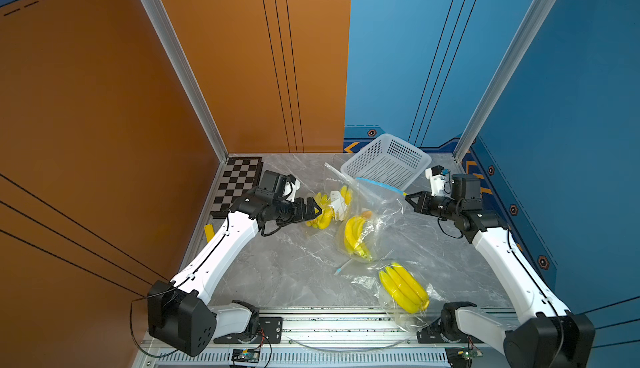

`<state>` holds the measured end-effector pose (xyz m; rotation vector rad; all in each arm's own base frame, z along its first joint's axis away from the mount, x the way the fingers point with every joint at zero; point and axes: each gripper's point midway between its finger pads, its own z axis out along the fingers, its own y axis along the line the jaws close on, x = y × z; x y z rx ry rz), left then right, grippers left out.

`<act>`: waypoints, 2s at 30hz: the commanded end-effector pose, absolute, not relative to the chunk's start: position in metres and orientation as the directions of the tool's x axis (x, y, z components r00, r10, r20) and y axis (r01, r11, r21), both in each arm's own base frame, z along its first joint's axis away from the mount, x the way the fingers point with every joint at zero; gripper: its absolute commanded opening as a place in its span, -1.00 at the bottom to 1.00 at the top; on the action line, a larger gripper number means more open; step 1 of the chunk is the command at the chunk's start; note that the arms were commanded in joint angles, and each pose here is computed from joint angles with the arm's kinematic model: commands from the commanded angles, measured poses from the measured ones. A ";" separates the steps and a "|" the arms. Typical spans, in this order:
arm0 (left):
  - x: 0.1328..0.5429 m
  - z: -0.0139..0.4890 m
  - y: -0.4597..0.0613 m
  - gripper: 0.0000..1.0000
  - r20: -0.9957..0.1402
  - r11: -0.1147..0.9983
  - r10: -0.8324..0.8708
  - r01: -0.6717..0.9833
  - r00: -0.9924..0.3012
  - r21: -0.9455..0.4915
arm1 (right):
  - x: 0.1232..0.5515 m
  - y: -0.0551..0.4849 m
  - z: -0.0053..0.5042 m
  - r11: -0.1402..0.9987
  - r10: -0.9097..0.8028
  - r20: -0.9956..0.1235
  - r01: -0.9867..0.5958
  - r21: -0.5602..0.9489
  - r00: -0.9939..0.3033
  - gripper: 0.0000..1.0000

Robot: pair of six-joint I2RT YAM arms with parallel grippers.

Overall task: Open the zip-top bag and take out the banana
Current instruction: Pick up the zipper food storage bag at the center of the board.

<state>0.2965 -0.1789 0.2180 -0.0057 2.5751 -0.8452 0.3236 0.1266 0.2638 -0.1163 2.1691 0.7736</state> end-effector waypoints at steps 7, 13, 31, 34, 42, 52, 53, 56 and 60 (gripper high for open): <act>0.285 0.339 -0.206 0.96 -0.734 0.705 0.039 0.540 -0.678 -0.460 | 0.265 0.203 0.339 0.609 -0.336 -0.923 -0.791 -0.062 -0.187 -1.00; 0.255 0.381 -0.228 0.96 -0.861 0.559 0.165 0.765 -0.482 -0.320 | 0.247 0.231 0.359 0.450 -0.433 -0.900 -0.877 -0.168 -0.050 -1.00; 0.226 0.420 -0.294 0.97 -0.937 0.318 0.327 0.948 -0.125 -0.015 | 0.221 0.255 0.416 0.334 -0.364 -0.920 -0.901 -0.277 0.147 -1.00; 0.227 0.431 -0.293 0.98 -0.943 0.333 0.321 0.943 -0.089 0.024 | 0.220 0.255 0.422 0.337 -0.348 -0.926 -0.902 -0.271 0.149 -1.00; 0.218 0.433 -0.293 0.99 -0.947 0.300 0.311 0.954 -0.083 0.015 | 0.224 0.245 0.406 0.378 -0.342 -0.932 -0.890 -0.256 0.123 -1.00; 0.209 0.381 -0.317 0.70 -0.909 0.189 0.388 0.978 -0.154 -0.085 | 0.220 0.246 0.365 0.365 -0.360 -0.931 -0.909 -0.199 0.060 -1.00; 0.207 0.379 -0.318 0.62 -0.908 0.173 0.393 0.981 -0.147 -0.084 | 0.220 0.246 0.364 0.364 -0.359 -0.931 -0.910 -0.200 0.061 -1.00; 0.206 0.376 -0.324 0.53 -0.907 0.144 0.400 0.986 -0.132 -0.080 | 0.219 0.246 0.365 0.361 -0.360 -0.931 -0.910 -0.203 0.065 -1.00; 0.208 0.369 -0.331 0.37 -0.904 0.107 0.415 0.992 -0.108 -0.070 | 0.219 0.247 0.365 0.357 -0.361 -0.930 -0.911 -0.205 0.068 -1.00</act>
